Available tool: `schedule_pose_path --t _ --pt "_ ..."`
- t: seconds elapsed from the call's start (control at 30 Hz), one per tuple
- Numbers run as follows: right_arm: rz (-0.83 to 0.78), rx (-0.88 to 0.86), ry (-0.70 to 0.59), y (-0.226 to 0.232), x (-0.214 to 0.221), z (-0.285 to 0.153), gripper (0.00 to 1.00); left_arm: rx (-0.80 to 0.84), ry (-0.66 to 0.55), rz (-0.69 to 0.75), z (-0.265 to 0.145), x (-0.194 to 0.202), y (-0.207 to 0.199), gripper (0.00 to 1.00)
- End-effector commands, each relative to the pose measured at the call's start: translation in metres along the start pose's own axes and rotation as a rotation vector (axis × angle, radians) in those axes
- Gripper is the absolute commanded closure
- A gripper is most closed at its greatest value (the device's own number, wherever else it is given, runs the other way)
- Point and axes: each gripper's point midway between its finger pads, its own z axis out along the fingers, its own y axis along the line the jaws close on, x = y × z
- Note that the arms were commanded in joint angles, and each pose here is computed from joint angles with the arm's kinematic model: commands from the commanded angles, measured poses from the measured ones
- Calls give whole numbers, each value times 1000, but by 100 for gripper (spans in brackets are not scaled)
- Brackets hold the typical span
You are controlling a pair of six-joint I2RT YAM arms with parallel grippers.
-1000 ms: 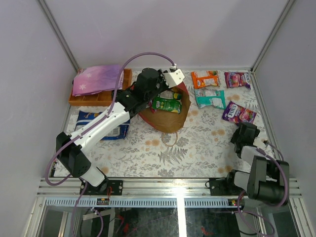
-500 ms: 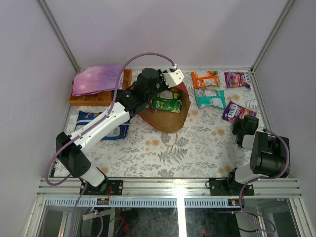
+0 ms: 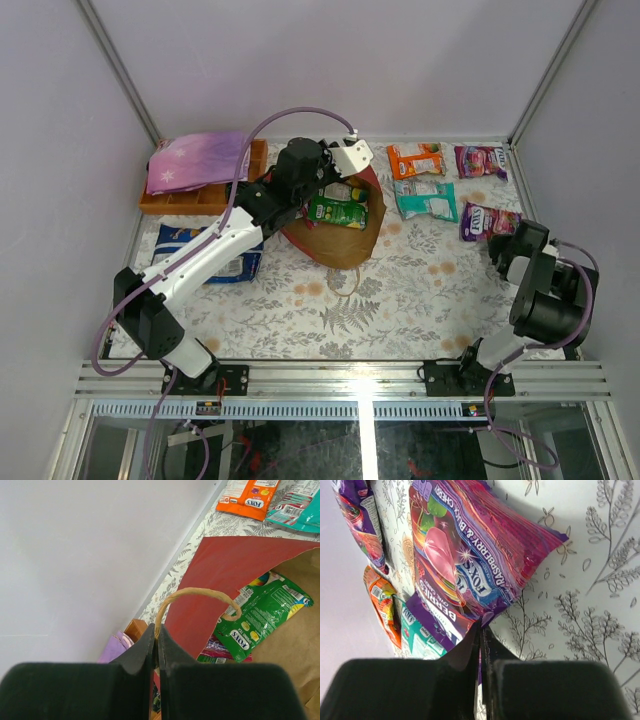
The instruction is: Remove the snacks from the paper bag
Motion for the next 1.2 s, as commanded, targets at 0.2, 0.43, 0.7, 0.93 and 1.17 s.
schedule_pose_path --t 0.2,0.43,0.7,0.93,1.17 --pt "-208 -111 126 60 -4 29 100 -75 -39 0 -9 -12 23 100" --pt "-286 -120 208 82 -1 56 100 -84 -33 2 -8 -11 25 100" --pt "-250 -103 204 76 0 62 100 -95 -11 1 -7 -7 27 100" --pt "-201 -106 190 71 1 53 80 -86 -9 -6 -5 -7 26 100" --pt "-253 -131 84 104 -23 14 24 -94 -9 -12 -8 -9 29 99"
